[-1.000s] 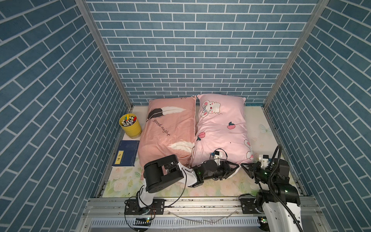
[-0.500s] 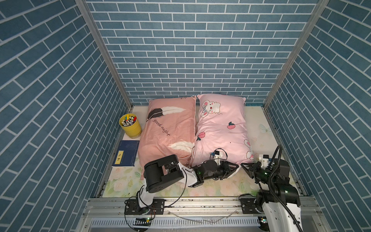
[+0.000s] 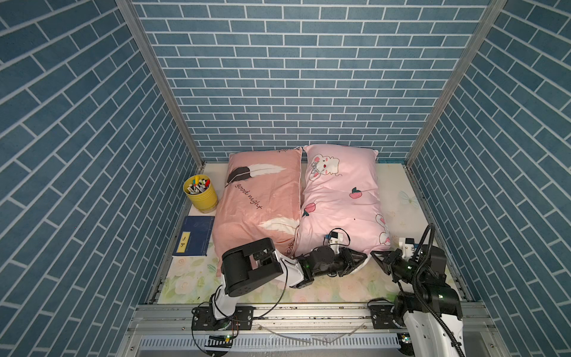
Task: Zip up pillowcases
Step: Zip the zipper on the pillowcase.
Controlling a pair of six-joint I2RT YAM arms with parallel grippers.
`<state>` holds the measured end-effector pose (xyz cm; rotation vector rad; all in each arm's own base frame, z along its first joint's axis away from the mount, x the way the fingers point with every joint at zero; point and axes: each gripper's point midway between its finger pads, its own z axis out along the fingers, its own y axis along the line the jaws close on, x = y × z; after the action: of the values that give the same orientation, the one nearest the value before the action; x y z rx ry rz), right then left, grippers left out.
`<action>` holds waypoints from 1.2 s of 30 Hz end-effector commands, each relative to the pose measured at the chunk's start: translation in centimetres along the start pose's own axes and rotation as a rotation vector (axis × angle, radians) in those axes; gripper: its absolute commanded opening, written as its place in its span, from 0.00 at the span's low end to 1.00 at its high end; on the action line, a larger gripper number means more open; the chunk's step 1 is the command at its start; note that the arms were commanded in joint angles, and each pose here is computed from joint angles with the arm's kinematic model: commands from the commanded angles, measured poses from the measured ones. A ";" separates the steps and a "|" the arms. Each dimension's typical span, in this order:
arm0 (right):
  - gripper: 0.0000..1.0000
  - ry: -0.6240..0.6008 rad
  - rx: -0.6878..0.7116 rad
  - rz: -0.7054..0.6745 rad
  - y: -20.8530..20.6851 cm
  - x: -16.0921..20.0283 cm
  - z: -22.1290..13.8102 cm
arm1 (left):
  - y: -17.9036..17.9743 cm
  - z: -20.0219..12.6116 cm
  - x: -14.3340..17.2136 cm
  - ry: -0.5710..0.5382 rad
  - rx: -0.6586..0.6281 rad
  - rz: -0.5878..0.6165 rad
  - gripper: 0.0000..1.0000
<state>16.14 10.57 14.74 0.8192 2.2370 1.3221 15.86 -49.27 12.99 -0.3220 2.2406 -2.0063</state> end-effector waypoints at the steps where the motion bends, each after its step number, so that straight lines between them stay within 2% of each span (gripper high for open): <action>1: 0.00 0.023 -0.012 0.014 -0.3 0.5 0.2 | -0.7 0.3 -0.1 -0.006 0.027 0.015 0.24; 17: 0.00 0.019 0.014 0.005 -0.7 0.5 0.1 | -0.6 0.0 -0.2 -0.013 0.025 0.013 0.16; 36: 0.00 0.015 0.010 0.000 -0.5 0.5 0.1 | -0.3 0.3 -0.1 -0.005 0.021 0.014 0.13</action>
<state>16.00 10.51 14.47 0.8326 2.2455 1.3142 16.03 -49.24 13.09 -0.3295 2.2293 -2.0051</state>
